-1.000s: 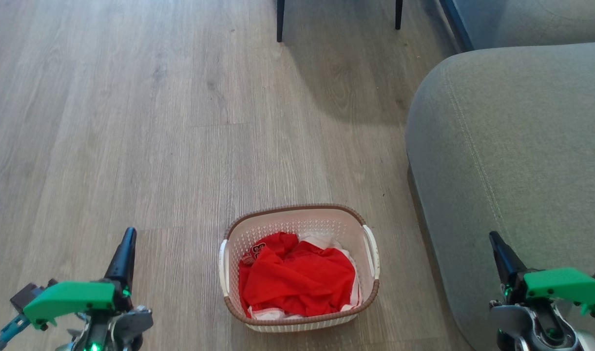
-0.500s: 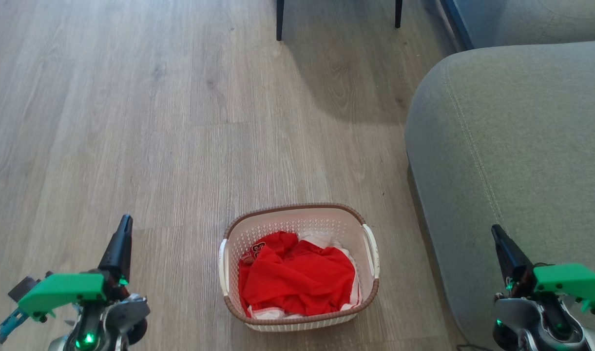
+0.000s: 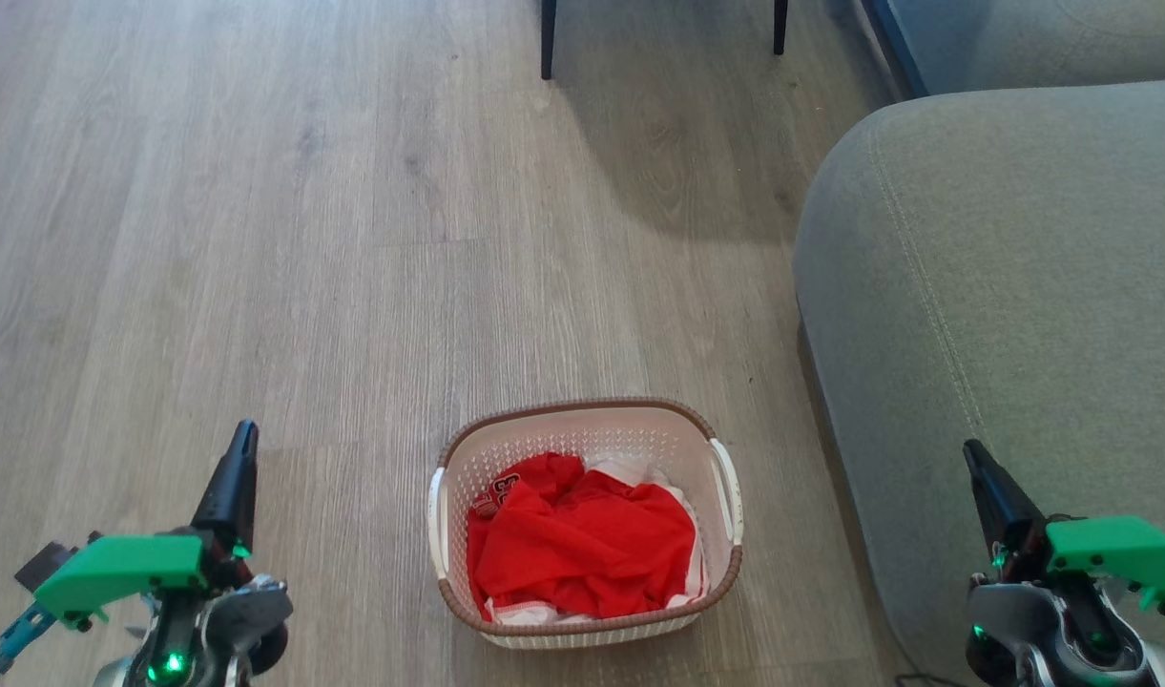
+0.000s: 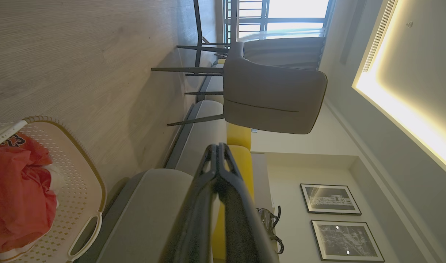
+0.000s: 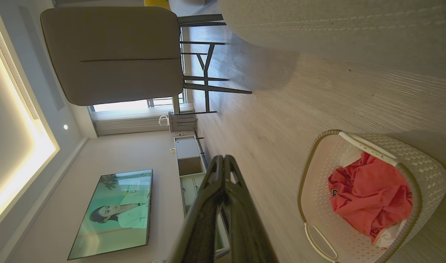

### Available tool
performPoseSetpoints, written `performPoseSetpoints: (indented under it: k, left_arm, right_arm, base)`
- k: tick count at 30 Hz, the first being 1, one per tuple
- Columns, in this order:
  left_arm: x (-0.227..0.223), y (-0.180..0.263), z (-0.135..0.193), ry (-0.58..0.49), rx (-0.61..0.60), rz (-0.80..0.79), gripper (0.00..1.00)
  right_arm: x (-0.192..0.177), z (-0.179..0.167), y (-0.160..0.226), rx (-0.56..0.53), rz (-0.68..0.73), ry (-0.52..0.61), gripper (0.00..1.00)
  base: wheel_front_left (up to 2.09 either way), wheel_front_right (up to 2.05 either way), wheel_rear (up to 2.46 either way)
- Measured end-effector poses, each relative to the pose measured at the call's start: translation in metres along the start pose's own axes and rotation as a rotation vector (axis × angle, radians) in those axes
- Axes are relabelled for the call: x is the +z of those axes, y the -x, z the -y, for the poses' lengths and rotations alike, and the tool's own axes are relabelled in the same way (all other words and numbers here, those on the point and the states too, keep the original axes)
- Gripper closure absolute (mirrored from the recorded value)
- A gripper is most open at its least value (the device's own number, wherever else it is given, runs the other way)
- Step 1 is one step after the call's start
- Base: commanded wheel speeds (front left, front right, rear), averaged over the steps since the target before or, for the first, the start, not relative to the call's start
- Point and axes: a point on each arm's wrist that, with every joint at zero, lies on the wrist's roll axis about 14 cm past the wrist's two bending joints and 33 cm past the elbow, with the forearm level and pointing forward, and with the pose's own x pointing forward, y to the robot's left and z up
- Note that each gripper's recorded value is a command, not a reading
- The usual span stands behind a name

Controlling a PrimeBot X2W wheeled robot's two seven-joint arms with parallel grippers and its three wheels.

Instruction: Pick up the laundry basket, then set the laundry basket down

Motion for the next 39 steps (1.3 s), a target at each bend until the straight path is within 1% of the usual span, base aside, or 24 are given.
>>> performPoseSetpoints:
  k: [39]
  left_arm:
    - [-0.0001,0.0000,0.0001,0.004,-0.001,0.000,1.00]
  right_arm:
    - [0.0030,-0.0002,0.0002,0.001,0.005,0.000,1.00]
  base:
    - [0.00,0.00,0.00]
